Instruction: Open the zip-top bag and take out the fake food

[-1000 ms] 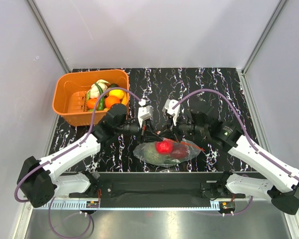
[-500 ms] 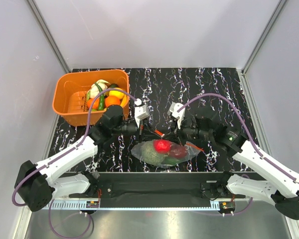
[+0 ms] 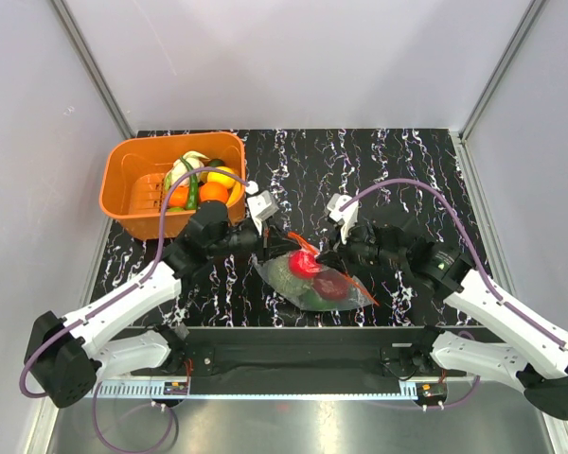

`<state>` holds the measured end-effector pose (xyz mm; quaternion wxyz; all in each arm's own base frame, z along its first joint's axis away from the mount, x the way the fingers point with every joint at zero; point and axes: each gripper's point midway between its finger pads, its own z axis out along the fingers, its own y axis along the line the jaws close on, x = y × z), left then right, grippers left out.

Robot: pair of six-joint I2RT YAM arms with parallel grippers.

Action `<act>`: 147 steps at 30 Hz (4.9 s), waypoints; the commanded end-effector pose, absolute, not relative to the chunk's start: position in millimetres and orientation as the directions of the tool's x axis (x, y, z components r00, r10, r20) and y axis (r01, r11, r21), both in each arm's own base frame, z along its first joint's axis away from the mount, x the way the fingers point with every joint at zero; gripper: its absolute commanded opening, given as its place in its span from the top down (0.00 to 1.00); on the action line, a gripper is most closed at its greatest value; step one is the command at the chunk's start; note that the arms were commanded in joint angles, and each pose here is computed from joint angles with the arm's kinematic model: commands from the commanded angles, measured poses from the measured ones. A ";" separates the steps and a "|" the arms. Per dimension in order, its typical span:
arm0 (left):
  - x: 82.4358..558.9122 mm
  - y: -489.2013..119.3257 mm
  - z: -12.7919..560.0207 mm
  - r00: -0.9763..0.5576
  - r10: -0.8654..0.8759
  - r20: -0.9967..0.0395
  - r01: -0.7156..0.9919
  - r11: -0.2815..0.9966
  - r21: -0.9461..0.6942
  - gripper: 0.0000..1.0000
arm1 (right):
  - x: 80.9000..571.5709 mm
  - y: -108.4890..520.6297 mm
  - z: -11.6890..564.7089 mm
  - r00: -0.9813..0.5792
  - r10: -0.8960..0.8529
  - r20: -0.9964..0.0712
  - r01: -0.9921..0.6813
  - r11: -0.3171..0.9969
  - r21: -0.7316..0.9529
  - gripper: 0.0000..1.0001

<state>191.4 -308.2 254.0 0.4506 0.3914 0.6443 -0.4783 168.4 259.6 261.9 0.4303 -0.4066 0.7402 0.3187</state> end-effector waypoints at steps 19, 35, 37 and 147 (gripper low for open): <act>303.0 -243.1 214.2 -0.262 -0.068 -0.963 0.603 0.767 -0.218 1.00 | 186.6 207.3 245.2 -0.497 -0.294 -0.816 -0.634 0.765 0.111 1.00; 308.4 -214.8 207.8 -0.239 -0.107 -0.965 0.518 0.827 -0.220 1.00 | 174.1 172.9 248.8 -0.575 -0.242 -0.781 -0.518 0.847 0.119 1.00; 302.7 -220.3 209.5 -0.225 -0.108 -0.968 0.560 0.799 -0.219 1.00 | 171.1 170.9 248.2 -0.580 -0.247 -0.776 -0.520 0.846 0.120 1.00; 216.3 -377.0 223.0 0.004 0.199 -0.980 0.924 0.373 0.080 0.25 | 242.7 224.8 227.0 -0.625 -0.144 -0.768 -0.373 0.919 0.131 1.00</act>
